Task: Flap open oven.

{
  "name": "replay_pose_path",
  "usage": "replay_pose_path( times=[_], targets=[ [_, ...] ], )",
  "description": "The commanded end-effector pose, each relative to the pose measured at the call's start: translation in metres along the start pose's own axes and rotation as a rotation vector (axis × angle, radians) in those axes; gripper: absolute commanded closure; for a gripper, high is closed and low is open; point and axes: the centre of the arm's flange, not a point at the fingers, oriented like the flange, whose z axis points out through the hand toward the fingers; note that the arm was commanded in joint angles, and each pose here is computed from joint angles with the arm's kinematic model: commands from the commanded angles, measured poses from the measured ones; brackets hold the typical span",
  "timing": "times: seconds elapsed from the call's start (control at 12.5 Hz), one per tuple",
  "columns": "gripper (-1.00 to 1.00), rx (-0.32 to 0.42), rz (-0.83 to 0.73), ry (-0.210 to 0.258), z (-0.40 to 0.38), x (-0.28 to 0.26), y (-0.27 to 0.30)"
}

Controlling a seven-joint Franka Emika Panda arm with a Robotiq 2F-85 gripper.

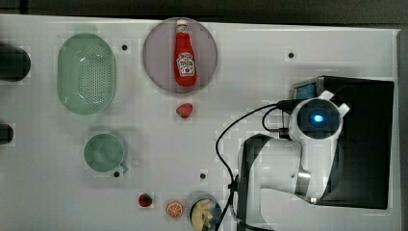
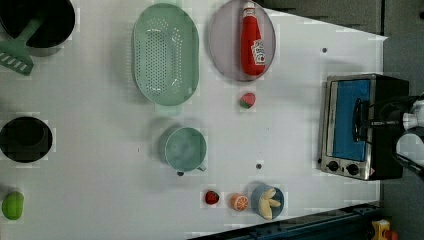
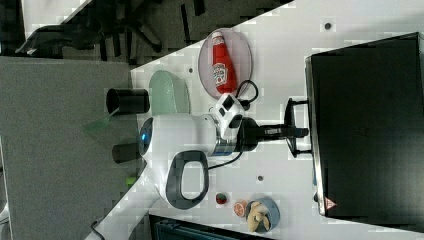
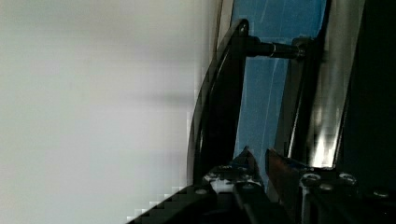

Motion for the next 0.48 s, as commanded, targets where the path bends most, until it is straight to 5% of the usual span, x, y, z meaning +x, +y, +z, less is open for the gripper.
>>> replay_pose_path(
  times=[0.08,0.48],
  targets=[
    [0.65,-0.064,0.02,-0.001,-0.004,0.013,-0.073],
    [0.65,-0.221,0.034,-0.014,0.029,0.028,-0.152]
  ],
)
